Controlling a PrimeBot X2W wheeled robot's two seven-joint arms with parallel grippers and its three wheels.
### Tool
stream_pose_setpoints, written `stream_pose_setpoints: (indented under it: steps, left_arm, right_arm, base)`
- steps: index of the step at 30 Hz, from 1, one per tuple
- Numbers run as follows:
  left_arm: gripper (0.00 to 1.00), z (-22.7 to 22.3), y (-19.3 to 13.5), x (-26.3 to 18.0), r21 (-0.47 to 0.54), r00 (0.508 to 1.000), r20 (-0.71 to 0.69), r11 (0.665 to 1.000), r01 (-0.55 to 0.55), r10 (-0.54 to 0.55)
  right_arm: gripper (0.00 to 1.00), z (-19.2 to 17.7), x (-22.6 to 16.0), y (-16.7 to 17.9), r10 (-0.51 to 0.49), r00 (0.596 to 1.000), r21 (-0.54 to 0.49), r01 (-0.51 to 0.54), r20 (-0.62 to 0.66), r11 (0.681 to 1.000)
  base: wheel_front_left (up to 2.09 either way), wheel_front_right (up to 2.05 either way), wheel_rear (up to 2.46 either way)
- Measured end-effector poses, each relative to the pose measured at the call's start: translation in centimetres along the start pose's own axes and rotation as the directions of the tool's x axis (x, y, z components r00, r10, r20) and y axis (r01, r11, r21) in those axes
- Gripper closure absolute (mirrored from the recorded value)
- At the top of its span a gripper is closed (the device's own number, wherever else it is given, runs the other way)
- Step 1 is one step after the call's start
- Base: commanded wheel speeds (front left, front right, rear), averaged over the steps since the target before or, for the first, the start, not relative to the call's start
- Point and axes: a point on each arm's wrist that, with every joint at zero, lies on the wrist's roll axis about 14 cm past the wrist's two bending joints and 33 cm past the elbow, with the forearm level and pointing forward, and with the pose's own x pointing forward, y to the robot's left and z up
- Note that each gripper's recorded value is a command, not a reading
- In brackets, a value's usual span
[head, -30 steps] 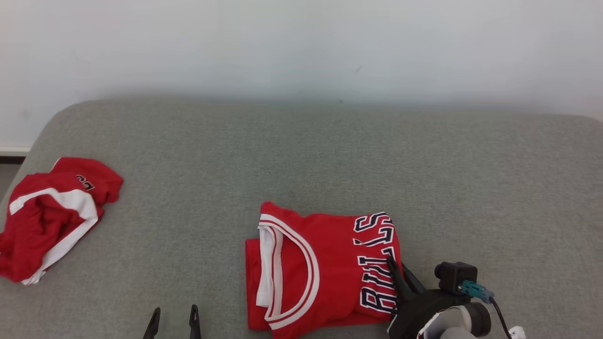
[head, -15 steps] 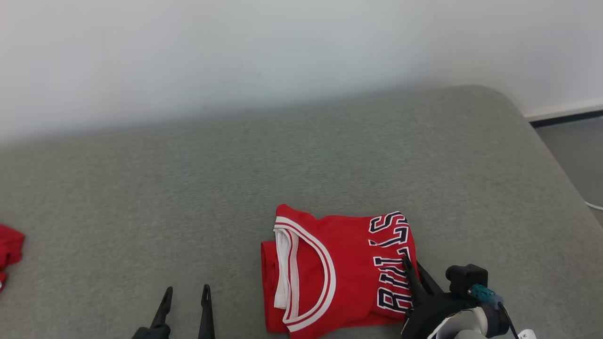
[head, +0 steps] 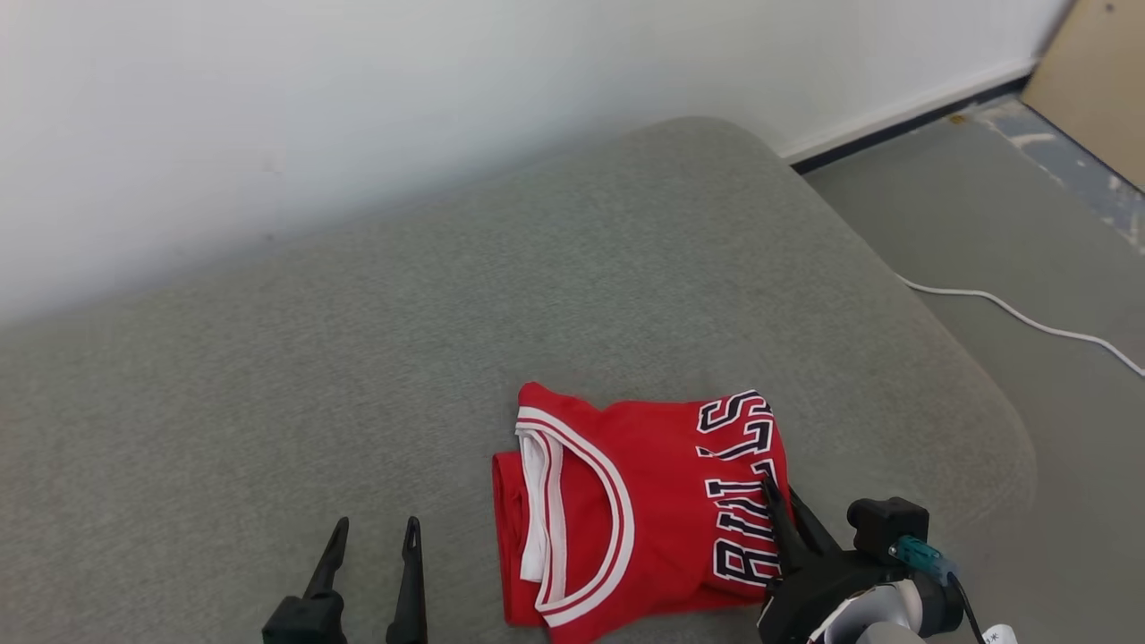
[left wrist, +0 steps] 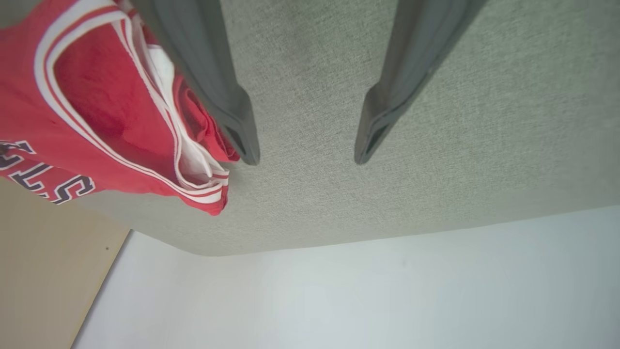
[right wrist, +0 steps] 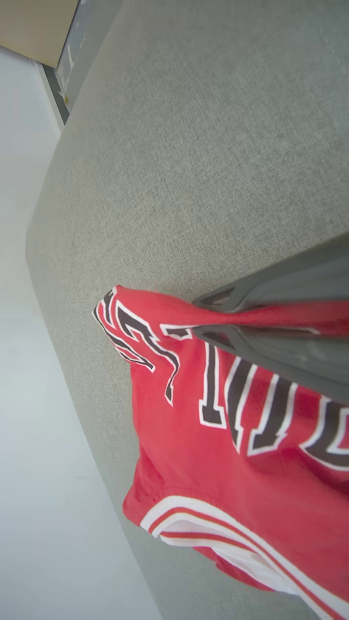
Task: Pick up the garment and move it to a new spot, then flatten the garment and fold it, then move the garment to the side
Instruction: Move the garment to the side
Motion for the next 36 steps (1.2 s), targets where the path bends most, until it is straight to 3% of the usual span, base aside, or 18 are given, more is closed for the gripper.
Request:
stream_pose_setpoints:
  steps: [5,11,17,23,31,36]
  left_arm:
    - [0.00,-0.9,-1.1,0.6,-0.018,0.999,-0.023,0.999,0.040,-0.040]
    - [0.00,-0.5,-0.3,0.5,-0.014,1.000,-0.005,1.000,0.025,-0.025]
    - [0.00,-0.3,1.7,1.1,-0.007,1.000,0.013,1.000,-0.014,0.014]
    - [0.00,-0.2,4.4,1.9,0.007,0.997,0.036,0.998,-0.063,0.063]
    - [0.00,-1.1,8.9,1.5,0.032,0.985,0.033,0.985,-0.168,0.167]
    - [0.00,-2.0,11.4,0.7,0.053,0.974,0.016,0.972,-0.227,0.226]
  right_arm:
    - [1.00,-0.6,-0.5,-1.4,-0.046,0.999,0.010,0.046,-0.014,0.999]
    - [1.00,0.4,1.2,-0.8,-0.022,1.000,-0.017,0.022,-0.001,1.000]
    - [1.00,3.9,5.8,0.7,0.045,0.998,-0.109,-0.040,0.044,0.993]
    - [1.00,7.5,11.5,-0.4,0.035,0.997,-0.220,-0.019,0.070,0.975]
    - [1.00,9.4,17.3,-4.8,-0.086,0.995,-0.330,0.100,0.056,0.939]
    - [1.00,9.8,18.6,-9.4,-0.221,0.973,-0.344,0.229,0.064,0.911]
  base:
    - [0.00,0.00,0.00]
    - [0.00,0.00,0.00]
    - [0.00,0.00,0.00]
    - [0.00,0.00,0.00]
    - [0.00,0.00,0.00]
    - [0.00,0.00,0.00]
